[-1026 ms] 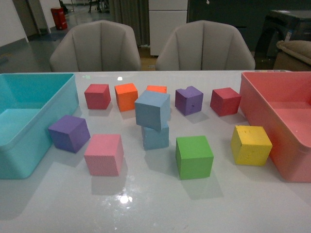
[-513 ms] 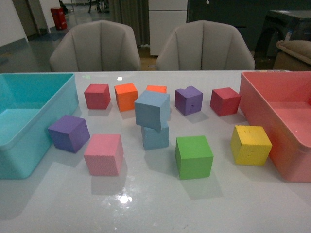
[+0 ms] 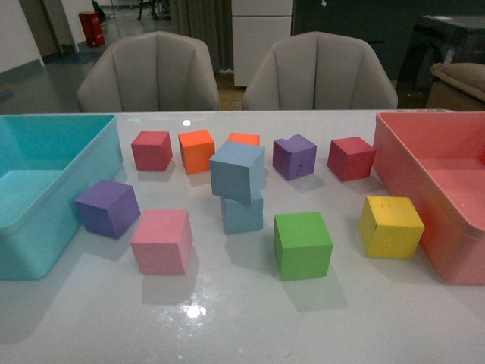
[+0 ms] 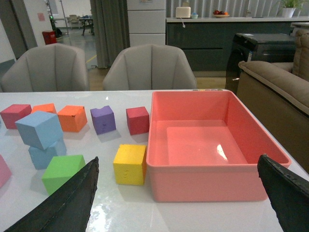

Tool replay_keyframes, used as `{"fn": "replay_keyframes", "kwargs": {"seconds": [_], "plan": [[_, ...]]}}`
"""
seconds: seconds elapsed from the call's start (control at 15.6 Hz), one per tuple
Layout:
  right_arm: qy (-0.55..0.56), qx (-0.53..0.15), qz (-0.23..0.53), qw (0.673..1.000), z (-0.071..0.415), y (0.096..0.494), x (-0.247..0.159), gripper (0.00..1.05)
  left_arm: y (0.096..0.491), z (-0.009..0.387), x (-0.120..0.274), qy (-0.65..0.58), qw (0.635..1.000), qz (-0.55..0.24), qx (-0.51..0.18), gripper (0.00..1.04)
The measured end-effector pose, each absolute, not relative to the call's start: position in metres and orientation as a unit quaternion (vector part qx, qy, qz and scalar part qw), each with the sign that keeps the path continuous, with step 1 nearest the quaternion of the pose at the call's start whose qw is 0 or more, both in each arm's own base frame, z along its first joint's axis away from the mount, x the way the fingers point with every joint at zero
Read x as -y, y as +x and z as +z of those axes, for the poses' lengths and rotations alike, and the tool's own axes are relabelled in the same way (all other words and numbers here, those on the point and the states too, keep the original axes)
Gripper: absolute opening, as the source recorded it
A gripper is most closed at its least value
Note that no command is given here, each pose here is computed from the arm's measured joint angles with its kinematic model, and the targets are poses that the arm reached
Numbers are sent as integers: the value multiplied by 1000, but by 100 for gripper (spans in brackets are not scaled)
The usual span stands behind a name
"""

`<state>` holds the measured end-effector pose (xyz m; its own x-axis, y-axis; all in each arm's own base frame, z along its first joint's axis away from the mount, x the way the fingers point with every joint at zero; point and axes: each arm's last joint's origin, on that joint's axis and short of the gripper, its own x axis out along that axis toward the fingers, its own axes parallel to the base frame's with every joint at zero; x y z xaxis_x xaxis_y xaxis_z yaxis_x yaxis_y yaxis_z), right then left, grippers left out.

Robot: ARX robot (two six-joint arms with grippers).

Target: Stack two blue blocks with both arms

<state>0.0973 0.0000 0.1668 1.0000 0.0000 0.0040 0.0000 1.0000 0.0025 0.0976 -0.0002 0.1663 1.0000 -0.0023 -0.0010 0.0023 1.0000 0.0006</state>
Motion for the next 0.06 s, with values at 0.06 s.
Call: {"fn": "replay_keyframes", "kwargs": {"seconds": [0.06], "plan": [[1,2,0,1000,167,97,0,98,98,166,0,0,1000,-1,0,98]]}}
